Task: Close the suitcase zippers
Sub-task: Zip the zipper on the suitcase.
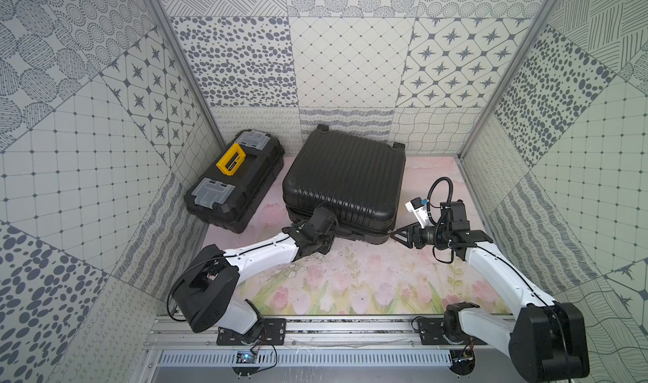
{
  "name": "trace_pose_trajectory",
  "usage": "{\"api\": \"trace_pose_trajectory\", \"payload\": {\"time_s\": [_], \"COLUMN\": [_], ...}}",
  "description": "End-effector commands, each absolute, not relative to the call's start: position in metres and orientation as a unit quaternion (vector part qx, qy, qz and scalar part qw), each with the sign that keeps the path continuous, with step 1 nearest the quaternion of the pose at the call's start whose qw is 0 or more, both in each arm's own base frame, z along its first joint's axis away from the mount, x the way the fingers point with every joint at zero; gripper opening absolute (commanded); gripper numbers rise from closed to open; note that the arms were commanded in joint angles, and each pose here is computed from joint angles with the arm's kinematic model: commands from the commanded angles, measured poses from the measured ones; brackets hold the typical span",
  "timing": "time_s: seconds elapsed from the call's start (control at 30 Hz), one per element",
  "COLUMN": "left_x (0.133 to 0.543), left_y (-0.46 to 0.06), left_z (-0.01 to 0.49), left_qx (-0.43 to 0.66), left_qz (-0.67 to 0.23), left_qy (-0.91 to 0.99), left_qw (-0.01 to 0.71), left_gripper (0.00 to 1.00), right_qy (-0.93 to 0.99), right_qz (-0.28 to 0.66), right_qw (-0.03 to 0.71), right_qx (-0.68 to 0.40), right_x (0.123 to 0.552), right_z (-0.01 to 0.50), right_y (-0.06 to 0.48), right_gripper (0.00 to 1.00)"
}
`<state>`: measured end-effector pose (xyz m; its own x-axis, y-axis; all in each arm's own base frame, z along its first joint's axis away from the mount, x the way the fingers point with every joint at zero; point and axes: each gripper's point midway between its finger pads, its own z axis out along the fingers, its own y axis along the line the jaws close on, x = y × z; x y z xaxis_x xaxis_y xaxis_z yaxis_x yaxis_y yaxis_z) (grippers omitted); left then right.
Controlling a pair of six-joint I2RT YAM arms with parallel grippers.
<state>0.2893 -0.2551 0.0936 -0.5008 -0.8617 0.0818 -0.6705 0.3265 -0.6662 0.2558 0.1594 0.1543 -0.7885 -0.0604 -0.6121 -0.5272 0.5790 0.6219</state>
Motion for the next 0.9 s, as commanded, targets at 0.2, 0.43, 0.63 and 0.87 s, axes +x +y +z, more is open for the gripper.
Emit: {"api": "trace_pose_trajectory", "payload": {"time_s": [0.2, 0.43, 0.63, 0.87], "left_x": [0.326, 0.328, 0.33, 0.331], "left_y": [-0.28, -0.284, -0.286, -0.288], "left_z": [0.161, 0.163, 0.162, 0.164], "left_qx": [-0.417, -0.409, -0.407, -0.403], "left_qz": [-0.447, -0.449, -0.448, -0.45], "left_qy": [0.763, 0.765, 0.767, 0.768], "left_qw": [0.212, 0.213, 0.212, 0.213], "left_gripper": [0.0, 0.0, 0.0, 0.0], "right_qy": [0.858, 0.833, 0.825, 0.817], "right_qz": [0.452, 0.513, 0.533, 0.549], "right_qw": [0.227, 0.2, 0.183, 0.17], "right_qx": [-0.081, -0.057, -0.051, -0.054], "right_x": [0.267, 0.265, 0.267, 0.265], "right_z": [0.136, 0.138, 0.136, 0.135], "right_y": [0.152, 0.162, 0.168, 0.175], "right_gripper": [0.53, 0.46, 0.38, 0.32]}}
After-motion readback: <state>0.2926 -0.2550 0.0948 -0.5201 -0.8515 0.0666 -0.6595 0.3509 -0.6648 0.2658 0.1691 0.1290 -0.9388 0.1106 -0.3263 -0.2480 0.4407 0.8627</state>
